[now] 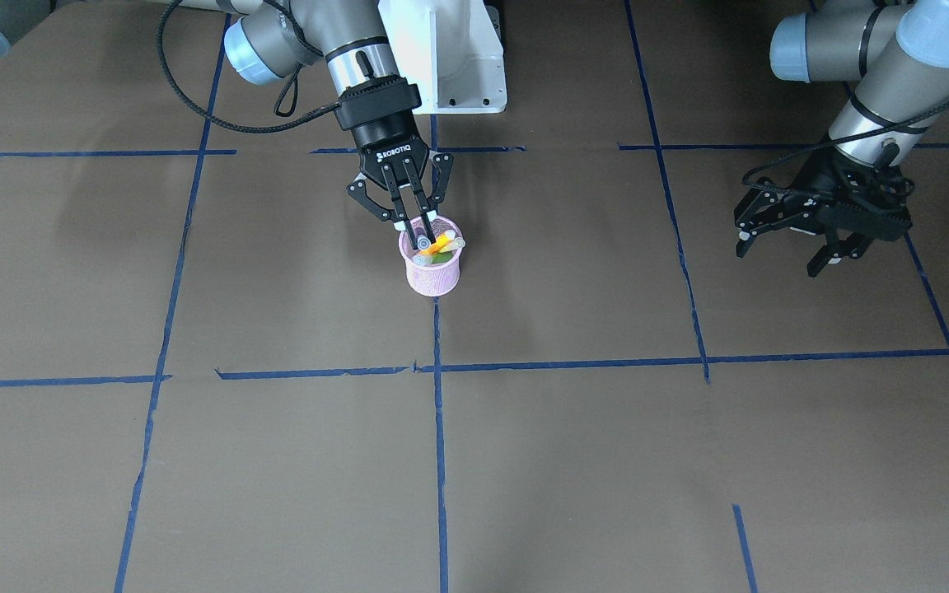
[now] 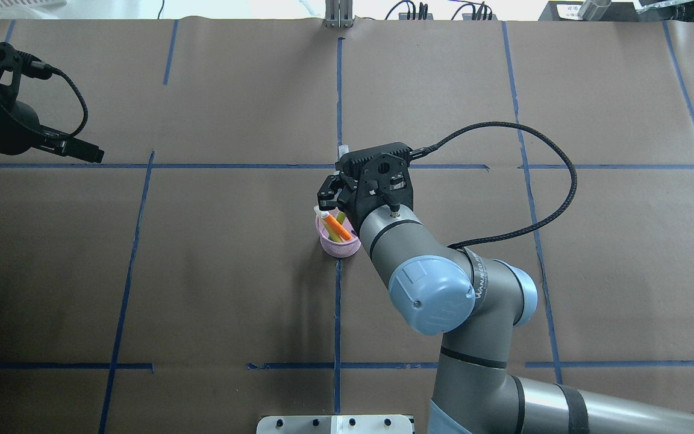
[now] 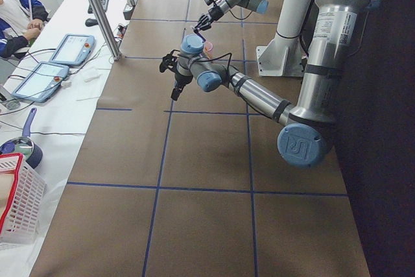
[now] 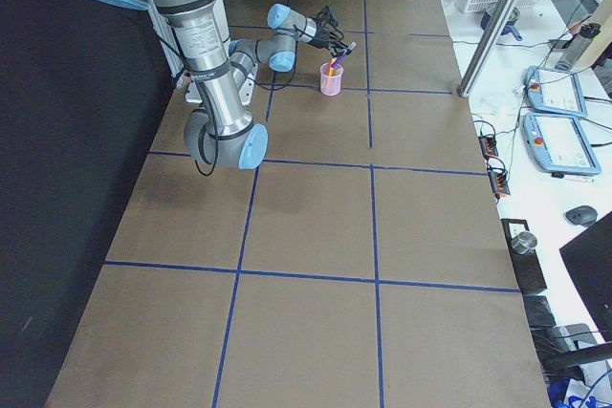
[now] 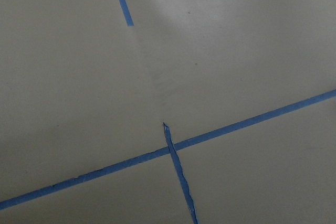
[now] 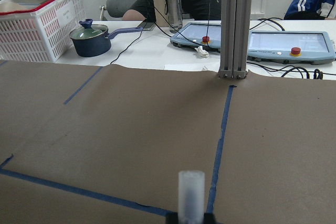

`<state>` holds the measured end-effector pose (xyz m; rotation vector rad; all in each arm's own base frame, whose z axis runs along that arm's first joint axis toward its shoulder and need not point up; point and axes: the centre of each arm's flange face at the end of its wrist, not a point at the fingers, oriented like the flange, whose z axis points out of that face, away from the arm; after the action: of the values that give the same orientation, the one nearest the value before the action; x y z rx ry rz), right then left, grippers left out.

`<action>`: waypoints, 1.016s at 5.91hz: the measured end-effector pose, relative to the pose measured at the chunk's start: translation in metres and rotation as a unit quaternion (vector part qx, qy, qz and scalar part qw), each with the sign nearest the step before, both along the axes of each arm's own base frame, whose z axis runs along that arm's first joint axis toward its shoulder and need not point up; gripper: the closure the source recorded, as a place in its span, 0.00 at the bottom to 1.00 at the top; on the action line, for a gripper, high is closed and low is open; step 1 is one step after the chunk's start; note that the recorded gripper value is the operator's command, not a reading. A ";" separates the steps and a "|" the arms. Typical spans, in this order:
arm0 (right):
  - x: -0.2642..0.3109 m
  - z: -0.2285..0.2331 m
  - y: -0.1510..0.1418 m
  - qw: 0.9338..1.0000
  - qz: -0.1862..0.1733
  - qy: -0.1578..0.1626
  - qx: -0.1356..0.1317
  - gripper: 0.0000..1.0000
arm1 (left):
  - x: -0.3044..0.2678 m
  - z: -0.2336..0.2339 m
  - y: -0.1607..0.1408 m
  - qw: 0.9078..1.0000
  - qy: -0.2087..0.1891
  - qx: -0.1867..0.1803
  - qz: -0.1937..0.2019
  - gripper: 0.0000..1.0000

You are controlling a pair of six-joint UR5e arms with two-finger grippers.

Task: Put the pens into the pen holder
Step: 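Lower the purple marker into the cup and open the right gripper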

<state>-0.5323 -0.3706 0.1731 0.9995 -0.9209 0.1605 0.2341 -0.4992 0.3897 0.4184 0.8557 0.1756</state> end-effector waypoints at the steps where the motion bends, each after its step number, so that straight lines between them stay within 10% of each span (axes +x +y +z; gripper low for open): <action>1: -0.005 0.005 0.002 1.000 -0.003 0.011 0.004 1.00 | 0.001 0.002 -0.001 1.000 -0.001 -0.001 0.000 0.00; 4: -0.024 0.021 0.019 0.999 -0.007 0.033 0.008 0.98 | 0.003 0.005 -0.002 1.000 -0.003 -0.004 0.001 0.00; 6: -0.031 0.026 0.024 0.998 -0.009 0.057 0.021 0.00 | 0.004 0.006 -0.002 1.000 -0.004 -0.004 0.002 0.00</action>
<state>-0.5630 -0.3469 0.1992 1.0288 -0.8315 0.0693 0.2382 -0.5013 0.3962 0.4077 0.8490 0.1775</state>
